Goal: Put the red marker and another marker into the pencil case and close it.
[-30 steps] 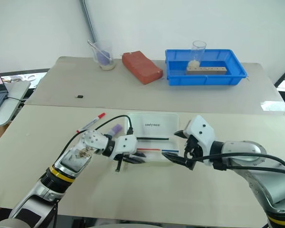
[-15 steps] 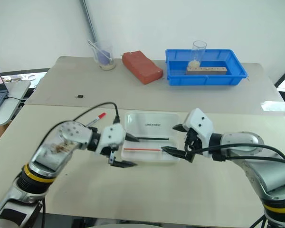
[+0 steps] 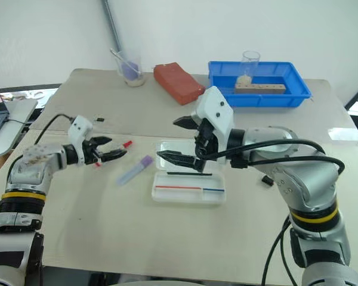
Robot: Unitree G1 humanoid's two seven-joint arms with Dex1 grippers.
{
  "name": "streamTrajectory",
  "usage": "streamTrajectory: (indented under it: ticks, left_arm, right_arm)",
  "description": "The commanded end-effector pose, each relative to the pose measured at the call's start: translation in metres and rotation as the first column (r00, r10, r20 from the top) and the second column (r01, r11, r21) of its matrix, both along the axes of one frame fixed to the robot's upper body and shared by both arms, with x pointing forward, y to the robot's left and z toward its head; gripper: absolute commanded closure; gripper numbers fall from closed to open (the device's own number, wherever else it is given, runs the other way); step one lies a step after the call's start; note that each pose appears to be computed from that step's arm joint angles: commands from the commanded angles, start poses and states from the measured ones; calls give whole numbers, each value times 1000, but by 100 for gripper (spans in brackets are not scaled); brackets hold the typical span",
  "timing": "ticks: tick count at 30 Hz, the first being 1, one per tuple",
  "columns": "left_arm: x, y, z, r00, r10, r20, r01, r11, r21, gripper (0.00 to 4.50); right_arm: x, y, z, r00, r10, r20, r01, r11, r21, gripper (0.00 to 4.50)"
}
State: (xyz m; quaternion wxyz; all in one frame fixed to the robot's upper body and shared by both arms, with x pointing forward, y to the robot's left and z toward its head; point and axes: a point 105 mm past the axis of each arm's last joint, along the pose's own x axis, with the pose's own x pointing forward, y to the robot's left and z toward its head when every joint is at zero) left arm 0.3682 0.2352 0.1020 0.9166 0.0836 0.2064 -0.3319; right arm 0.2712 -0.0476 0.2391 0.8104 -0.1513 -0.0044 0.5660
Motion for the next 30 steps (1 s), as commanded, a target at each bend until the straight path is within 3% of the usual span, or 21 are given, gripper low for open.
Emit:
streamTrajectory:
  ticks: [1,3,5,13,16,19,23,26,30]
  left_arm:
    - [1,11,-4,1000,-12,10,12,999,41,6]
    - [0,16,-10,1000,-9,-11,9,999,43,6]
    - [-3,19,-15,999,-18,-32,19,999,34,58]
    - [-1,24,-9,1000,-25,-14,25,999,31,433]
    - [5,24,9,998,-14,61,12,999,31,435]
    - [14,14,61,975,-25,220,23,1000,11,435]
    - [-2,-29,124,915,-215,342,223,975,19,435]
    - [-25,-70,137,855,-400,330,401,913,68,435]
    - [-54,-127,115,711,-645,279,599,764,239,435]
  right_arm:
    - [-1,4,9,999,5,40,-5,1000,11,0]
    - [-2,6,10,999,10,39,-11,1000,15,0]
    - [-4,5,10,999,13,37,-14,1000,13,0]
    - [-1,-1,9,999,-9,38,9,1000,-2,0]
    - [1,-5,6,999,-21,33,22,1000,-9,0]
    - [5,-20,2,998,-56,21,57,998,-21,0]
    - [-1,-44,-8,997,-71,-2,71,995,-68,0]
    - [-9,-57,-18,997,-68,-26,64,991,-117,0]
    - [-22,-70,-27,995,-71,-72,58,984,-169,0]
